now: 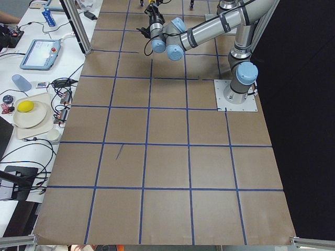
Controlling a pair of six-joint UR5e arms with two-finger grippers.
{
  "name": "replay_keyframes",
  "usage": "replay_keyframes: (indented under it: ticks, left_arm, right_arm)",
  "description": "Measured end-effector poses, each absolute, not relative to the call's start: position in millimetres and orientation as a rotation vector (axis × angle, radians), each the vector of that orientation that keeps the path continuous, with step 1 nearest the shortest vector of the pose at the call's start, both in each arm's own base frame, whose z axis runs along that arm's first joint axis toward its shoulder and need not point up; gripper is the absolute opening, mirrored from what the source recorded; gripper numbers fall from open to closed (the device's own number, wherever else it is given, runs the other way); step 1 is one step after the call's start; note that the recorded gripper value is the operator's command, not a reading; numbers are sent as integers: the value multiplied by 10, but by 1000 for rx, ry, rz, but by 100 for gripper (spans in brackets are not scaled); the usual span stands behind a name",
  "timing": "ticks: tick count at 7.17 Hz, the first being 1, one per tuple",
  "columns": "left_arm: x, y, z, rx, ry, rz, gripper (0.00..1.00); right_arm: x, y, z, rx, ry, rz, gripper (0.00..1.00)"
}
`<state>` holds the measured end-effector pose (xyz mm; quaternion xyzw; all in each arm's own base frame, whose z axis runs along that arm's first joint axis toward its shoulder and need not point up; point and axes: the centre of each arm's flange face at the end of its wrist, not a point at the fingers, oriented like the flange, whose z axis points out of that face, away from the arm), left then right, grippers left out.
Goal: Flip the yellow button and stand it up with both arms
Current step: 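Grasp the yellow button cap with the right gripper from the left gripper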
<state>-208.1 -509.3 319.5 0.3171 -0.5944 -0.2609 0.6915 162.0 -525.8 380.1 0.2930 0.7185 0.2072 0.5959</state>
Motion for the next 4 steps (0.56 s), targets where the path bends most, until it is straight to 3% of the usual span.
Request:
replay_keyframes:
  ticks: [2,3,4]
  left_arm:
    - [-2081,-5094,3195,709,-1328,-583,1]
    - [-2081,-5094,3195,709,-1328,-583,8]
    - [-2081,-5094,3195,709,-1328,-583,22]
  right_arm:
    - [1619,-5266,3799,667,1673,464,44]
    - [1619,-5269,3801,661,1676,457,41]
    - [1619,-5271,3808,656,1678,451,39]
